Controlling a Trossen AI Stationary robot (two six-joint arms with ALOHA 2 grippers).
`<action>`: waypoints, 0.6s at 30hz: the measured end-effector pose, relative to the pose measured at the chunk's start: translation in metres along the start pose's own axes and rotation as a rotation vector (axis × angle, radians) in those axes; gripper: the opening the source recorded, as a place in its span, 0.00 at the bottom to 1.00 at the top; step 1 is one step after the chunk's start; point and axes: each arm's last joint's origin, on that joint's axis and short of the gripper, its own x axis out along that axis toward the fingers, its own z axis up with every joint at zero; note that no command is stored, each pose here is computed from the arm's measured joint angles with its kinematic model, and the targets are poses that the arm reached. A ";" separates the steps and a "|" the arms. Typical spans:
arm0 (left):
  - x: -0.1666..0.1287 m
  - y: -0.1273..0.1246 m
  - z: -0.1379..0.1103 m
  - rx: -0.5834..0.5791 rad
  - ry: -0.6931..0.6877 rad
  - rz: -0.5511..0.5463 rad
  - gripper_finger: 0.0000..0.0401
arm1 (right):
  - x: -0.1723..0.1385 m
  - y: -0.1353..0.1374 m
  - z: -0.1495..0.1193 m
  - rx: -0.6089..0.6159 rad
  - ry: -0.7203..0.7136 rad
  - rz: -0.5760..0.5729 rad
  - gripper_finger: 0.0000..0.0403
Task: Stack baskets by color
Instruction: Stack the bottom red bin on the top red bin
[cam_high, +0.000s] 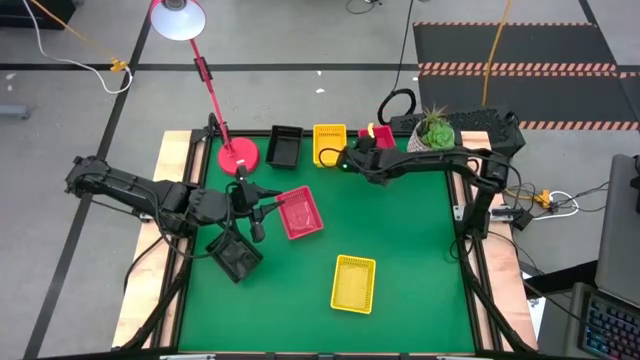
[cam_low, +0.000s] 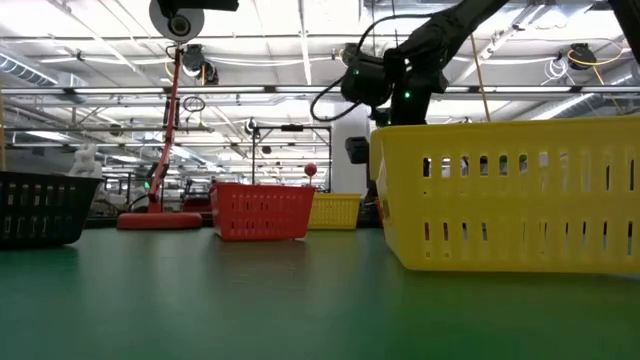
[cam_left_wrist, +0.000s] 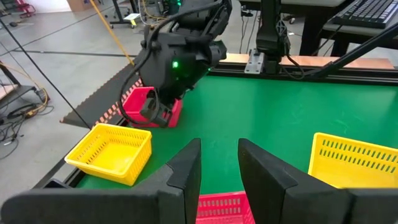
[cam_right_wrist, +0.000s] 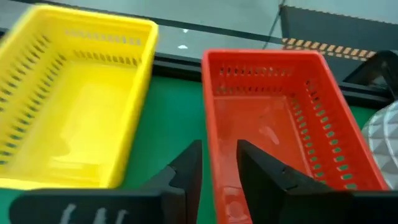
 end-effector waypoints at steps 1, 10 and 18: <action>0.000 0.000 0.000 0.000 0.000 0.000 0.27 | -0.003 0.000 0.002 -0.001 0.001 0.018 0.24; 0.000 0.000 0.000 0.007 0.001 -0.009 0.27 | -0.043 -0.018 0.023 -0.066 0.108 0.208 0.25; 0.000 -0.001 0.004 -0.015 -0.035 -0.012 0.27 | -0.038 -0.033 0.035 -0.066 0.247 0.294 0.24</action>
